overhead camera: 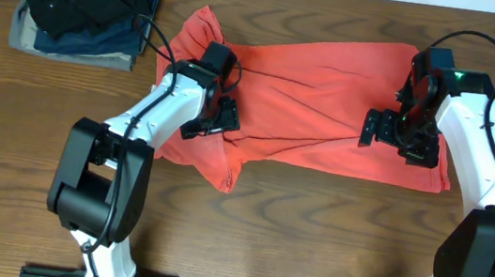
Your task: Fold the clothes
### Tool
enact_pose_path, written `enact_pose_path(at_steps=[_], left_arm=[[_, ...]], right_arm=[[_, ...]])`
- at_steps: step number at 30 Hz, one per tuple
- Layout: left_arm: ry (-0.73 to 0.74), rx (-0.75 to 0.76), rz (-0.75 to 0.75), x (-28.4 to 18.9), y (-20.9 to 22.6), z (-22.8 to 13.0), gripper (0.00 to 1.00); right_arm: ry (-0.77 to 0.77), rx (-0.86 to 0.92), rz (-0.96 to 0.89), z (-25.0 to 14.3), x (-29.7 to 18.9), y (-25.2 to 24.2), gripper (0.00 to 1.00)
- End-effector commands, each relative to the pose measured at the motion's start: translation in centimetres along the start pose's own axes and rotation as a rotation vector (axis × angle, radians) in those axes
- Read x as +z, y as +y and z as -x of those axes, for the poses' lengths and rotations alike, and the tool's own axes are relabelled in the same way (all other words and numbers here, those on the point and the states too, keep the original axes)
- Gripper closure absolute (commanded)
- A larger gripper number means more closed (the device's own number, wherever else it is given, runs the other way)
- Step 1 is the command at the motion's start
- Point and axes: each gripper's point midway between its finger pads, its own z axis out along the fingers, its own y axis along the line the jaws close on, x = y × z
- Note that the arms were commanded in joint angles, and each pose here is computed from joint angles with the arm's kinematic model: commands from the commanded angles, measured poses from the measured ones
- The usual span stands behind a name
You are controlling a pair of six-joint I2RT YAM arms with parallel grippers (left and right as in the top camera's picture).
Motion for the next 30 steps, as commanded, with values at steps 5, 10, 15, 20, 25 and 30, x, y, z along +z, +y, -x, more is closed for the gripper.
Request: enact_pose_path(at_steps=[5, 10, 15, 20, 25, 30], left_arm=[[0.006, -0.009, 0.044, 1.27, 0.71, 0.0, 0.26], [-0.009, -0.007, 0.05, 1.26, 0.78, 0.33, 0.41], [-0.008, -0.001, 0.05, 1.26, 0.79, 0.3, 0.48], [-0.005, 0.0, 0.053, 1.26, 0.85, 0.22, 0.66], [-0.005, 0.003, 0.053, 1.26, 0.85, 0.22, 0.78], [0.0, 0.006, 0.057, 1.25, 0.95, 0.11, 0.94]], right_arm=[[-0.011, 0.002, -0.003, -0.19, -0.17, 0.34, 0.01], [-0.01, 0.002, -0.003, -0.2, -0.17, 0.33, 0.01], [-0.011, 0.001, -0.003, -0.17, -0.17, 0.34, 0.01], [-0.011, 0.001, -0.003, -0.17, -0.17, 0.34, 0.01], [-0.012, 0.001, -0.003, -0.17, -0.17, 0.34, 0.01], [-0.012, 0.001, -0.003, -0.16, -0.17, 0.34, 0.01]])
